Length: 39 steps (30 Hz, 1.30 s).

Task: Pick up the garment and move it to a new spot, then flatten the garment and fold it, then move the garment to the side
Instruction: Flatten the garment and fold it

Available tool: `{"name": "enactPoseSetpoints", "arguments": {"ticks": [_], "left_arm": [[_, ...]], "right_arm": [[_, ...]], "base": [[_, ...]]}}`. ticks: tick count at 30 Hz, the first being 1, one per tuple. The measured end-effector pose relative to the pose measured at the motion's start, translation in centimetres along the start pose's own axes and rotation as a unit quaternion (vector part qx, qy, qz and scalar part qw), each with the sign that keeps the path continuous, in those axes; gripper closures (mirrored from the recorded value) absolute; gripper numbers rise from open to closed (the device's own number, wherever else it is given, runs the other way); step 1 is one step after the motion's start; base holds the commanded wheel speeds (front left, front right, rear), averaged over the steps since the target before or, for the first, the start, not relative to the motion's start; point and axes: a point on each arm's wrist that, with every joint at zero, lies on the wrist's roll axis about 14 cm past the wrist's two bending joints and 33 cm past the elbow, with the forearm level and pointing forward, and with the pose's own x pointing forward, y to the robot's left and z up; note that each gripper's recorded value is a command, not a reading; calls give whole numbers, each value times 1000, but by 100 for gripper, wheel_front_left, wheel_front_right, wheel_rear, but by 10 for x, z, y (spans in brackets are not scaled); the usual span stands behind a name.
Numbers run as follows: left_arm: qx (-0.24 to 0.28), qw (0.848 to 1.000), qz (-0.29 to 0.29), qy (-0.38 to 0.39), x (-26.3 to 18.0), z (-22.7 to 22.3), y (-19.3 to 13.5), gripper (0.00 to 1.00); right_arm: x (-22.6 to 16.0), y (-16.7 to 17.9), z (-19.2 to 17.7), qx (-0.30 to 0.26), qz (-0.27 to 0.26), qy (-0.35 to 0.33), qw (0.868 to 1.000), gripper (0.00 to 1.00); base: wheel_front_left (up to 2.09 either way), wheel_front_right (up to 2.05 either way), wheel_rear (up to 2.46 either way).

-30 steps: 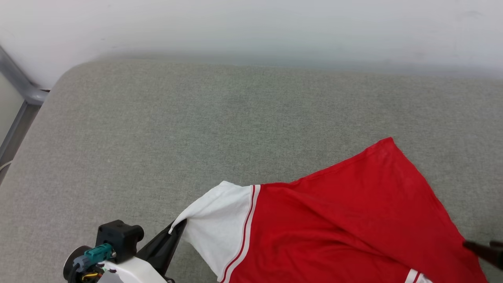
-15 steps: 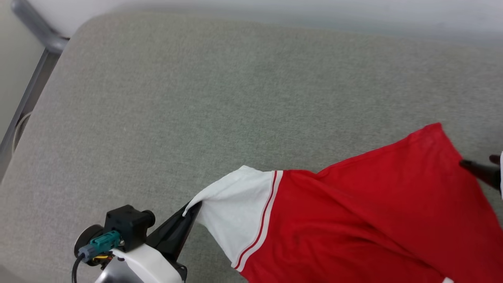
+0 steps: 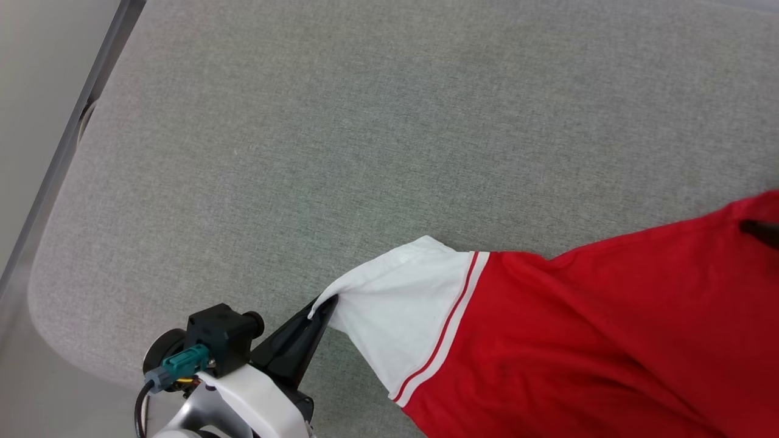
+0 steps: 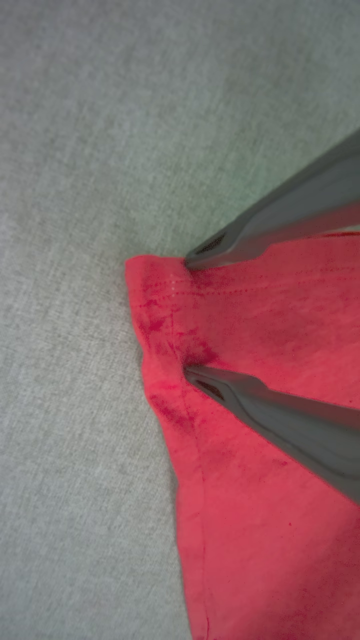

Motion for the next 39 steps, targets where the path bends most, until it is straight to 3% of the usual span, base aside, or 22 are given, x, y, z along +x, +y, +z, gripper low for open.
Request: {"name": "enactPoseSetpoints", "arguments": {"ticks": [9,10,11,19,29,36,37,39], "left_arm": [[-5,1000,11,1,2,-4,6,100],[-6,1000,11,1,2,-5,6,100],[-7,1000,12,1,2,-5,6,100],[-6,1000,14,-13,-2,0,8,100],[11,997,10,-71,-17,33,7,100],[43,989,-1,-138,-25,77,3,100],[60,983,-9,-175,-26,104,-1,100],[70,978,-17,-194,-26,119,-5,100]], "right_arm": [[18,2,-17,-39,-7,50,998,0],[19,3,-18,-40,-5,52,998,58],[21,5,-19,-44,-1,50,998,100],[14,10,-8,-41,2,0,999,100],[-43,7,30,-30,-11,-150,988,100],[-109,-6,45,-25,-33,-252,967,100],[-145,-11,52,-29,-46,-305,951,100],[-171,-16,59,-36,-61,-346,935,100]], "base": [[0,0,0],[0,0,0],[0,0,0],[0,0,0],[0,0,0],[0,0,0],[0,0,0],[0,0,0]]}}
